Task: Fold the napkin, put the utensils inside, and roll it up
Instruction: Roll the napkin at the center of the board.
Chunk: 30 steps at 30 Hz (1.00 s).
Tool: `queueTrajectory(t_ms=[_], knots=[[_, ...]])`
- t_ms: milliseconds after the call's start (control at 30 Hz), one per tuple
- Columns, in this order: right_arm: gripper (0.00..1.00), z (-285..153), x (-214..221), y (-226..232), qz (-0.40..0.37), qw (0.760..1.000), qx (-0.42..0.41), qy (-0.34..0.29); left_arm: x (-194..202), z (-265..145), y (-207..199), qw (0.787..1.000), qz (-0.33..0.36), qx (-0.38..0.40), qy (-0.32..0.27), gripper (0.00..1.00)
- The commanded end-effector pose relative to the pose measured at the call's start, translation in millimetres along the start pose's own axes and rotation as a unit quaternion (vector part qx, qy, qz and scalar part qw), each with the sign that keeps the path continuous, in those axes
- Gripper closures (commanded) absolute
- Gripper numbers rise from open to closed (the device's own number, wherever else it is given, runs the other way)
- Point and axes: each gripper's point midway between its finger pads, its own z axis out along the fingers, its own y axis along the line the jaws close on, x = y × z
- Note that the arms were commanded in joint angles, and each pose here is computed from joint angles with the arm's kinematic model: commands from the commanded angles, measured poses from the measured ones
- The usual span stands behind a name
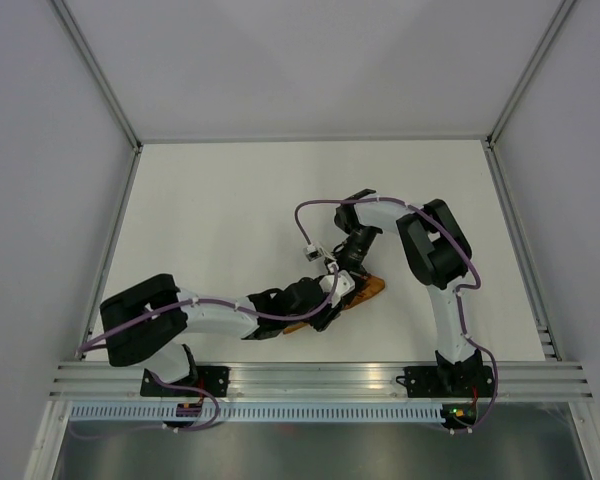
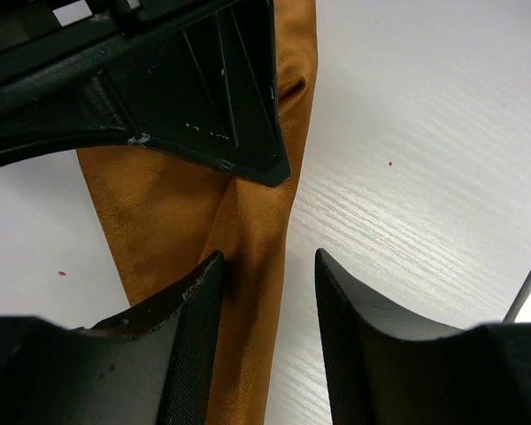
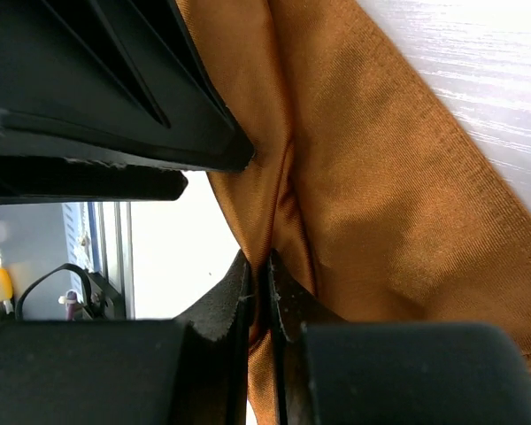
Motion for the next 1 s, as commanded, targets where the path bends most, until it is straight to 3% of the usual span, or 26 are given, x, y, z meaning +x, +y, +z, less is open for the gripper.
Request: queueTrajectory(t_ms=[0, 400, 633, 900, 967], knots=[[0.93, 9.5, 17.0, -39.3, -0.028, 0.998, 0.037, 0.036, -12.8, 7.6, -2.5, 1.0, 0.023, 0.002, -0.014, 0.49], [0.93, 10.4, 18.9, -43.2, -0.011, 0.999, 0.039, 0.036, 6.5, 18.9, 1.4, 1.0, -0.001, -0.016, 0.004, 0.53], [0.89, 8.9, 18.4, -44.9, -0.004, 0.999, 0.042, 0.031, 17.5, 19.9, 0.9, 1.0, -0.006, -0.015, 0.022, 0.74], [0.72, -0.7, 10.1, -43.0, -0.003, 0.998, 0.057, 0.006, 31.7, 22.9, -9.3, 0.999, -0.016, 0.012, 0.045, 0.98], [0.68, -5.4, 5.3, -40.0, -0.007, 0.998, 0.063, -0.003, 34.0, 24.1, -12.8, 0.998, -0.019, 0.021, 0.049, 0.98]])
